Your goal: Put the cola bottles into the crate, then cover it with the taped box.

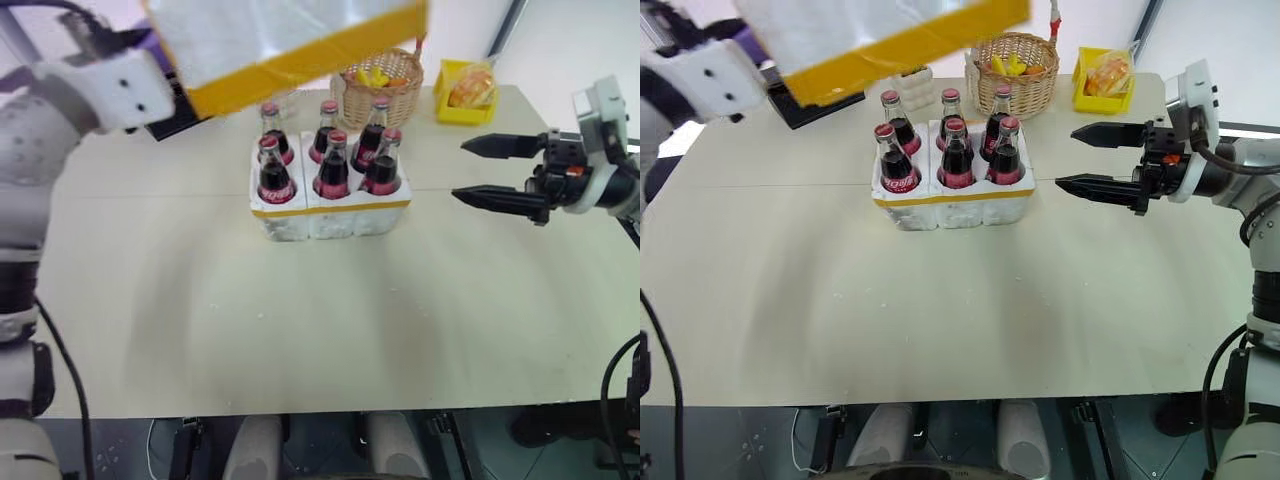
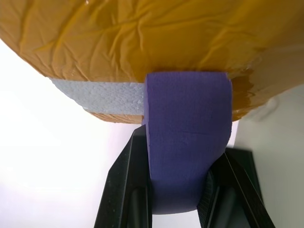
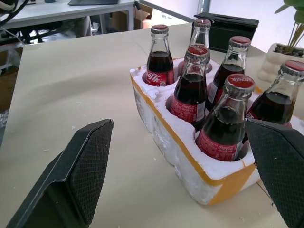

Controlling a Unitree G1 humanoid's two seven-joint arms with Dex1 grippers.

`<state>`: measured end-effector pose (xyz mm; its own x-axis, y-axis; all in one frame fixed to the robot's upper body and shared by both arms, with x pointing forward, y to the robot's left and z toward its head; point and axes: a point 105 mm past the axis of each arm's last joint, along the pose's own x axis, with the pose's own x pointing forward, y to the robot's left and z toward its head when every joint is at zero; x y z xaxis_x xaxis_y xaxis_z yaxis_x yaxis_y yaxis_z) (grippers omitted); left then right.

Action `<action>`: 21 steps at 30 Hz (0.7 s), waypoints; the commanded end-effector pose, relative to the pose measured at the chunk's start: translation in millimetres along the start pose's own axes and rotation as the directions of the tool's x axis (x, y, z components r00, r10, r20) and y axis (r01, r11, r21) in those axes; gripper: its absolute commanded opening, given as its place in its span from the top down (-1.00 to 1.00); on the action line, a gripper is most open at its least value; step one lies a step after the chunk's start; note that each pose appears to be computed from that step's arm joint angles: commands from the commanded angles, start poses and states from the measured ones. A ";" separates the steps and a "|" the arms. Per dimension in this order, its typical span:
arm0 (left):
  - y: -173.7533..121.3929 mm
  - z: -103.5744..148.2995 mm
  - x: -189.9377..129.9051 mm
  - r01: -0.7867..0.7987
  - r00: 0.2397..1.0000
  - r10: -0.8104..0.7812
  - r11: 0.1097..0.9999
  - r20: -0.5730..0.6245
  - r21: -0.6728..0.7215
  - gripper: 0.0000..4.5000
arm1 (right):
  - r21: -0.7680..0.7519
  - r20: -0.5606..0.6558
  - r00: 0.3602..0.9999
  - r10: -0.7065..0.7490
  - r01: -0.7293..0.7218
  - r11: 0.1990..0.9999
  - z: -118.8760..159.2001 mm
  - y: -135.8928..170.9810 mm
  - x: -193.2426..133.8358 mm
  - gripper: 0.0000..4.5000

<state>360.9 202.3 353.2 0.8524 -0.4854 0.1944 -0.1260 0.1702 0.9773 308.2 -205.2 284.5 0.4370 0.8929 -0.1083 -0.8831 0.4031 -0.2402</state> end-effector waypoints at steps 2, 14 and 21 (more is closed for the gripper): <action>1.9 -9.3 4.4 0.028 0.999 -0.029 0.999 0.030 0.022 0.66 | -0.053 0.046 0.998 -0.031 0.034 0.998 19.3 2.3 -9.5 -1.00; -38.2 -9.2 27.4 0.117 0.982 -0.137 0.982 0.131 0.149 0.66 | -0.048 0.048 0.997 -0.060 0.063 0.997 20.4 5.2 -13.9 -1.00; -54.4 -3.5 39.9 0.142 0.972 -0.175 0.969 0.155 0.201 0.66 | -0.051 0.049 0.996 -0.072 0.074 0.996 20.9 5.4 -16.0 -1.00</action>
<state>405.0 178.2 294.9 0.7779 -0.6284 0.0005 -0.0499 -0.0610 0.9969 301.8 -212.2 290.1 0.4903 0.8692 -0.0636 -0.8535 0.4640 -0.2371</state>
